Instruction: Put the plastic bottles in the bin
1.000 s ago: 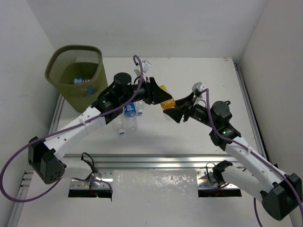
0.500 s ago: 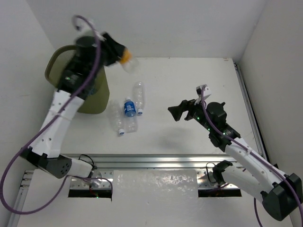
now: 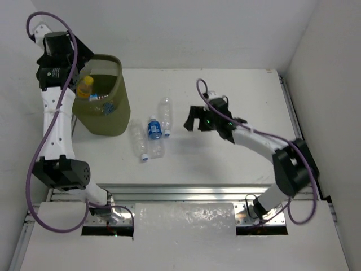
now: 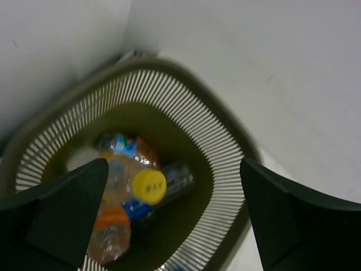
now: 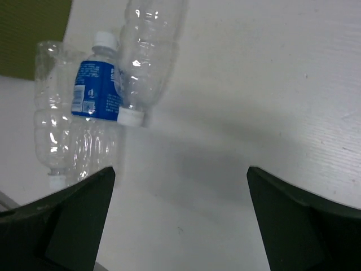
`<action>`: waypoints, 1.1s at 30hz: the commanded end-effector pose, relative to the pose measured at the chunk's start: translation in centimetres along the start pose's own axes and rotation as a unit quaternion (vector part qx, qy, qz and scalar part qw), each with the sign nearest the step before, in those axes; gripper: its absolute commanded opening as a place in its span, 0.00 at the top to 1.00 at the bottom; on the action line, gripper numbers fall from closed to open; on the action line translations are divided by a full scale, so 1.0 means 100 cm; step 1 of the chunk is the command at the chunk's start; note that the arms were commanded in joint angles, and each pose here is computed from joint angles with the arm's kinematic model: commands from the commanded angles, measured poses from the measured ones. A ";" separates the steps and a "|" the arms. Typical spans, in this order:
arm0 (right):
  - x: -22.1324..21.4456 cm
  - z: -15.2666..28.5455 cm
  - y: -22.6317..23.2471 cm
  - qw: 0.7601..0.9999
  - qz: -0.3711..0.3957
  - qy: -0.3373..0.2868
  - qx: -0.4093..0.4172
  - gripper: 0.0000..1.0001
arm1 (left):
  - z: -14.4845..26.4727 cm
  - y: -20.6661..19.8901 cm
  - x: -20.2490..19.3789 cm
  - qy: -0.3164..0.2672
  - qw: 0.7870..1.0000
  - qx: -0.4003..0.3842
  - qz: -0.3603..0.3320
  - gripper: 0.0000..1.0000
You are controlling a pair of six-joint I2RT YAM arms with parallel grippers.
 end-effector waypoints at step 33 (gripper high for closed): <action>0.001 0.044 0.036 0.933 0.217 -0.150 0.245 0.83 | 0.160 -0.082 -0.168 0.282 0.763 -0.581 -0.027 0.00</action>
Point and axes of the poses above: each gripper's point midway between its finger pads, its own z axis back along the fingers, its own y axis along the line the jaws close on, x = y × z, the point moved 10 cm from there along z, back along the fingers, and after that the axes turned 3 degrees about -z, right-handed, at the moved point
